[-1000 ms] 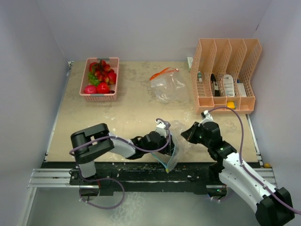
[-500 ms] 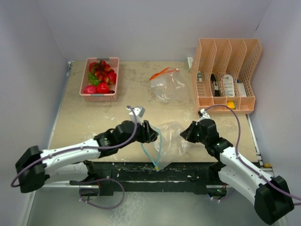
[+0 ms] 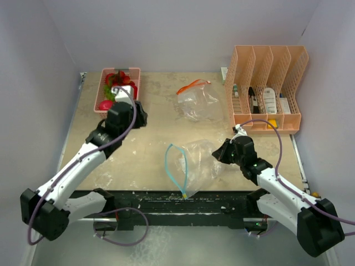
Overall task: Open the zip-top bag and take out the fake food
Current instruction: Place the fake fruit in the bin.
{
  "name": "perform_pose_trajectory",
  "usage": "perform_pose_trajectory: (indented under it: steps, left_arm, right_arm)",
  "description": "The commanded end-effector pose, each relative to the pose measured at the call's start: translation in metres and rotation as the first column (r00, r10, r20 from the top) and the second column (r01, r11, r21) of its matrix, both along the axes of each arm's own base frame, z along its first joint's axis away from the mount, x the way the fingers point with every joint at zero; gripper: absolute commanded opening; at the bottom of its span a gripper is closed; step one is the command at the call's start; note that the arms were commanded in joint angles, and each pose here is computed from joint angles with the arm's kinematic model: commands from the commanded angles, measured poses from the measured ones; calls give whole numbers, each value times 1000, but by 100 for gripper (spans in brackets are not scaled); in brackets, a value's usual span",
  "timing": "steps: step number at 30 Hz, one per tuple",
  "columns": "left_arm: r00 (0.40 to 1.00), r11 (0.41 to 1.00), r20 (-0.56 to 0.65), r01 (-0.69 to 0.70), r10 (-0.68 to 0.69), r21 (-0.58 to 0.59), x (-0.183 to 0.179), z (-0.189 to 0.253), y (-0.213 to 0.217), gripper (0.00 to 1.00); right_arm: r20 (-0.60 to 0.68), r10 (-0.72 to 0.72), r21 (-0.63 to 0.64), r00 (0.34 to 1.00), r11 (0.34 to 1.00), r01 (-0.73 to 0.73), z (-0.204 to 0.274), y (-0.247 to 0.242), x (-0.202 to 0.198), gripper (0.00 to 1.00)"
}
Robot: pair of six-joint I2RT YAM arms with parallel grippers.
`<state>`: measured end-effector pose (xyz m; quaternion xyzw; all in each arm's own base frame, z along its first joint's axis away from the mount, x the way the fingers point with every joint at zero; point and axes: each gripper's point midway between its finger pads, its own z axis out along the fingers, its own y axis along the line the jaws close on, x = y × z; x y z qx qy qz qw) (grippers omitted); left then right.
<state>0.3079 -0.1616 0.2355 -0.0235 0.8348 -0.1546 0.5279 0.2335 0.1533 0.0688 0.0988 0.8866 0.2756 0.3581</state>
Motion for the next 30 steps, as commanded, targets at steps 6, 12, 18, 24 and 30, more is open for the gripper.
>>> perform_pose_trajectory:
  steps: [6,12,18,24,30]
  left_arm:
    - [953,953,22,-302,302,-12,138,1,105,33]
    - [929,929,-4,-371,371,0,180,-16,138,35]
    - [937,936,-40,-348,346,-48,196,-30,138,48]
    - [950,946,-41,-312,309,-92,207,-29,133,57]
    - [965,956,-78,-259,250,-135,213,-43,119,69]
  right_arm:
    - [42,51,5,998,999,-51,9,9,11,0]
    - [46,55,-8,997,998,-55,10,9,16,0]
    - [33,62,14,998,998,-63,5,13,15,0]
    - [31,61,-5,998,998,-61,7,8,10,0]
    - [24,52,-2,998,999,-52,4,6,5,0]
